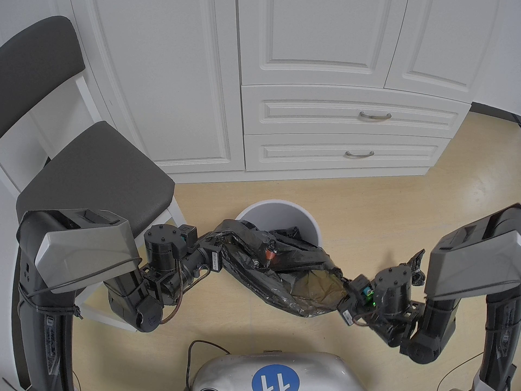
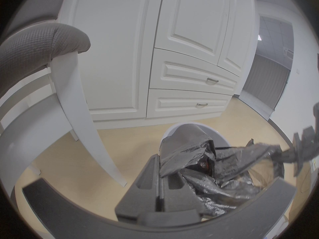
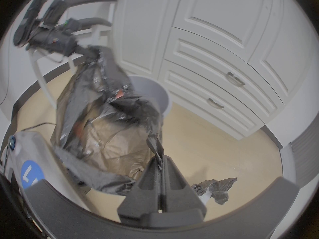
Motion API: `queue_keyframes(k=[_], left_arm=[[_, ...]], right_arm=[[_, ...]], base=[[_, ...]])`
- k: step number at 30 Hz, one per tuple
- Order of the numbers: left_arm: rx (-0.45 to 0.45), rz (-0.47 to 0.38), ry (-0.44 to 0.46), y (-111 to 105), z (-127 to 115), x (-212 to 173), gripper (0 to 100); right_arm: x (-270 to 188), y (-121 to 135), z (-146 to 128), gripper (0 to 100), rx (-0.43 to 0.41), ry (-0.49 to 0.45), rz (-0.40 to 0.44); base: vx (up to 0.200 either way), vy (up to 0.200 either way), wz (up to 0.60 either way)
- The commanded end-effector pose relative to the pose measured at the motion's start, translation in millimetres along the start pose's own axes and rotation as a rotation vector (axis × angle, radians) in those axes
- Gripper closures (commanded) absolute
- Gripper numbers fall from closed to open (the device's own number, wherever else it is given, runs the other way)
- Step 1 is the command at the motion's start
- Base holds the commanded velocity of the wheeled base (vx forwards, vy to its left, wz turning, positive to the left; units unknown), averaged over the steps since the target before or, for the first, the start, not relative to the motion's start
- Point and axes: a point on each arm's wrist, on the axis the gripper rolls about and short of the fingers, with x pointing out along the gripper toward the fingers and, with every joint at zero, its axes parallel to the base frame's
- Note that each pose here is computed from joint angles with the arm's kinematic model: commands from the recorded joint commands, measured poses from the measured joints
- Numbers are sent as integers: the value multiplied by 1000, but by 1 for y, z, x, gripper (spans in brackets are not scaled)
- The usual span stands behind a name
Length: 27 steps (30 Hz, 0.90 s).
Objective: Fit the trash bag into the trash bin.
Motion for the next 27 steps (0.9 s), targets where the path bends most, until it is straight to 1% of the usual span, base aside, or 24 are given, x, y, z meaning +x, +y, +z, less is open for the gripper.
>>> queue_keyframes(k=[1, 5, 11, 12, 15, 17, 18, 21, 23, 27], left_arm=[[-10, 12, -38, 4, -5, 11, 100], [-13, 14, -60, 5, -3, 10, 100], [-11, 6, -64, 3, -1, 7, 100], [-11, 3, -78, 2, 2, 7, 100], [-11, 1, -88, 1, 3, 5, 100], [-11, 1, -90, 1, 4, 4, 100], [-11, -6, -93, 1, 7, 2, 100], [-9, -9, -93, 0, 7, 1, 100], [-8, -12, -92, -1, 7, 0, 100], [-6, -19, -91, -5, 7, -1, 100]], right_arm=[[-15, 40, -26, 100, -100, 71, 88], [-17, 52, -32, 100, -123, 72, 115], [-19, 47, -33, 100, -127, 81, 106], [-23, 44, -29, 0, -122, 69, 106], [-29, 37, -16, 0, -97, 23, 97], [-31, 35, -13, 0, -93, 13, 95], [-43, 25, -2, 0, -76, -26, 88], [-58, 14, 10, 0, -65, -73, 77], [-71, 4, 25, 0, -47, -141, 67], [-80, -3, 41, 0, -15, -217, 51]], base=[[0, 0, 0], [0, 0, 0], [0, 0, 0], [0, 0, 0], [0, 0, 0], [0, 0, 0], [0, 0, 0], [0, 0, 0], [0, 0, 0], [0, 0, 0]])
